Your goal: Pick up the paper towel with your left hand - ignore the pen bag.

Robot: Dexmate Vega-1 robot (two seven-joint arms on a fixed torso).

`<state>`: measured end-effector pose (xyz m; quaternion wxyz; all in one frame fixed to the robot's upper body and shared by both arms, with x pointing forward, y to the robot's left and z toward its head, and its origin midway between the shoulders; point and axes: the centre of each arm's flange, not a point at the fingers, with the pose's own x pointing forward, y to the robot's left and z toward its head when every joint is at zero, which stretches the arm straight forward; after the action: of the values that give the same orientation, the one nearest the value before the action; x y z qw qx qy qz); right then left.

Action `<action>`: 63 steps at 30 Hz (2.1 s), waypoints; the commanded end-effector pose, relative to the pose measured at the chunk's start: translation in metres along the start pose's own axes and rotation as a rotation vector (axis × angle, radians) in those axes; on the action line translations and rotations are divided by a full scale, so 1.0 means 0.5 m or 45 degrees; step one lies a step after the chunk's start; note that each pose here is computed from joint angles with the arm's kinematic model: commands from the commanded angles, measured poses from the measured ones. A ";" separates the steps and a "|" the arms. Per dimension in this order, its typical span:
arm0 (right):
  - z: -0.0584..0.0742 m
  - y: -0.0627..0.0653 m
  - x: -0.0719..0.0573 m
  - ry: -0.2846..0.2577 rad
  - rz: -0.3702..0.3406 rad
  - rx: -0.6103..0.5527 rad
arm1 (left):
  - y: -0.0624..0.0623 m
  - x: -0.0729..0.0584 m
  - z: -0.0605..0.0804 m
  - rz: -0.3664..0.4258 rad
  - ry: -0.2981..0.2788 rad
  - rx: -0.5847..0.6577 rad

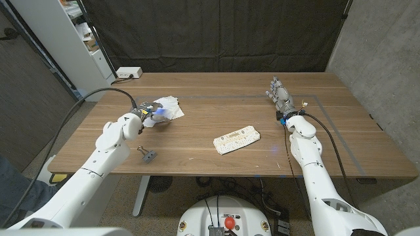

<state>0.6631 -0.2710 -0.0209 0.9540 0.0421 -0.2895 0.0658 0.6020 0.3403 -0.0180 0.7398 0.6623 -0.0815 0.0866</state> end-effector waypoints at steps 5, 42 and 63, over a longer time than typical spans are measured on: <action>-0.009 0.002 0.003 0.017 0.005 0.002 | -0.022 0.002 -0.002 -0.031 0.013 -0.015; -0.017 0.001 0.011 0.040 -0.001 -0.002 | -0.071 0.030 0.005 -0.053 0.062 -0.041; -0.025 0.003 0.017 0.046 0.003 0.007 | -0.075 0.029 0.007 -0.001 0.103 -0.054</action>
<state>0.6739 -0.2687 -0.0263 0.9587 0.0417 -0.2734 0.0658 0.6250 0.3347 -0.0451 0.7539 0.6471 -0.0531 0.0998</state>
